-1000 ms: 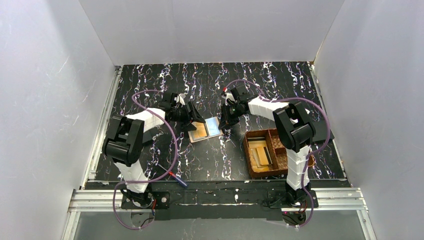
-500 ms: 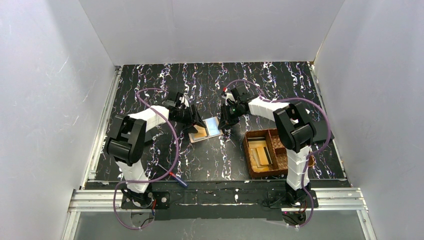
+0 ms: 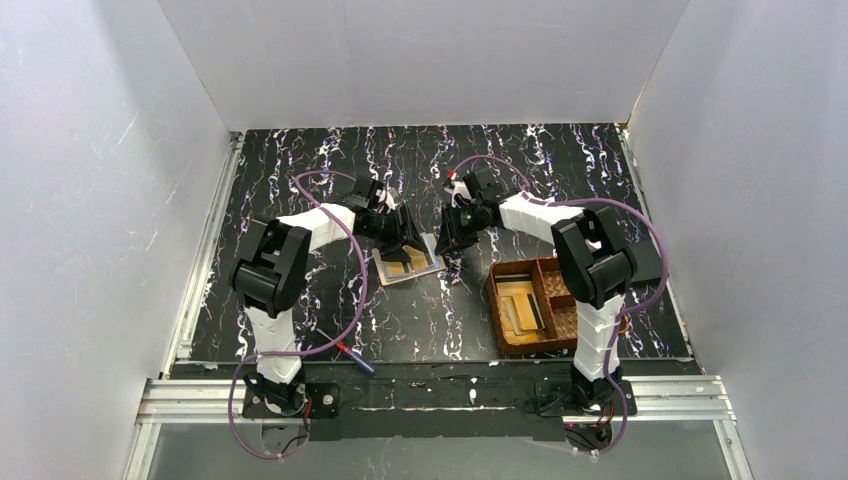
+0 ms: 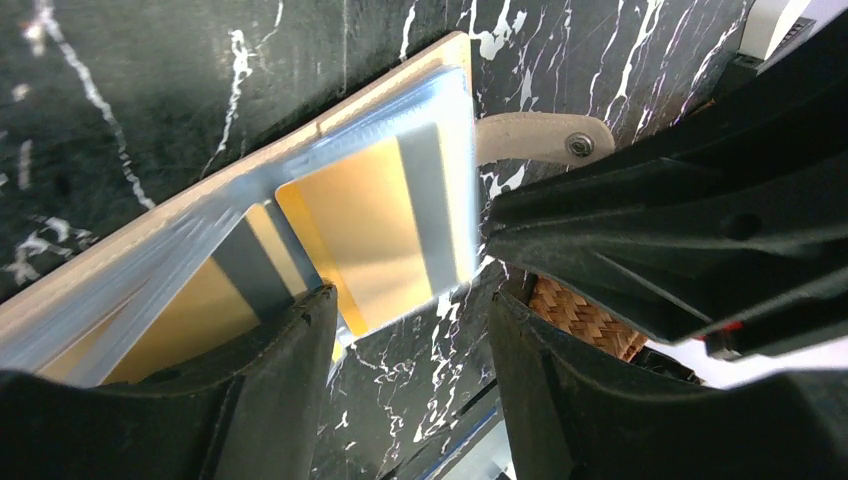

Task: Put the credit cards into the card holder
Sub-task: Insert the credit card into the card holder.

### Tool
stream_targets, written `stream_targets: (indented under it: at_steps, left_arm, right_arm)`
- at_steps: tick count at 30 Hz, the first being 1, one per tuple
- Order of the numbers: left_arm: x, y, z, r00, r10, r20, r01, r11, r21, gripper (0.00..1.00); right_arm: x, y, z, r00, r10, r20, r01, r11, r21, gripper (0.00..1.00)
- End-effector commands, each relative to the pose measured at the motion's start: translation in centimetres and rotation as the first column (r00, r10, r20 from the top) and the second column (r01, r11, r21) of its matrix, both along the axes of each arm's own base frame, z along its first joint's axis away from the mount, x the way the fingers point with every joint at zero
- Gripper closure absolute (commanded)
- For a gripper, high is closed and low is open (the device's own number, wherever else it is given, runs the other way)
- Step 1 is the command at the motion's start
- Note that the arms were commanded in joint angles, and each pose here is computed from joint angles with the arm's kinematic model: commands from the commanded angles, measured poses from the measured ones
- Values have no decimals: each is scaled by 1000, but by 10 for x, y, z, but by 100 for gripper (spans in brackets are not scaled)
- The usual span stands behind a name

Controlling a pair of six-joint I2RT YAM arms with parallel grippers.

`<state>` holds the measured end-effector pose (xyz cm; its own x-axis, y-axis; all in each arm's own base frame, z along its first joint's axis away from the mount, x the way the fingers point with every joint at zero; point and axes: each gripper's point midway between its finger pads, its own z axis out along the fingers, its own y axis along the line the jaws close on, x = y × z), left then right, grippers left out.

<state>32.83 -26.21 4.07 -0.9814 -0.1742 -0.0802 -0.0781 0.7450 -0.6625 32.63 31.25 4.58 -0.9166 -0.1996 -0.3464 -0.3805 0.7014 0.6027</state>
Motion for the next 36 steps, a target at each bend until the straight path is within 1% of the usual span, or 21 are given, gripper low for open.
stream_targets:
  at_steps: [1, 7, 10, 13, 18, 21, 28, 36]
  left_arm:
    - [-7, 4, -19, 999, -5, -40, 7, 998, 63, 44]
    - [-10, 6, -26, 998, -5, -55, 9, 997, 74, 45]
    - [-13, 8, -29, 998, -6, -57, 10, 997, 79, 52]
    - [-16, 11, -32, 998, -6, -60, 12, 996, 92, 58]
    - [-21, 16, -38, 998, -2, -69, 9, 994, 106, 66]
    - [-24, 17, -42, 997, 1, -79, 8, 994, 110, 67]
    - [-23, 17, -43, 997, 2, -77, 6, 994, 108, 70]
    - [-23, 16, -42, 997, -3, -74, 11, 995, 103, 70]
  right_arm:
    - [10, 1, 23, 999, -40, 28, 38, 997, 67, 70]
    - [7, 4, 23, 999, -34, -17, 36, 993, 117, 66]
    - [6, 6, 27, 999, -35, -18, 37, 990, 134, 66]
    - [2, 7, 33, 999, -37, -27, 40, 986, 163, 62]
    - [-5, 16, 44, 997, -34, -63, 49, 967, 249, 59]
    - [-9, 20, 40, 995, -22, -98, 48, 960, 276, 59]
    - [-12, 22, 31, 993, -15, -117, 46, 962, 269, 59]
    - [-13, 23, 24, 994, -9, -109, 36, 969, 246, 54]
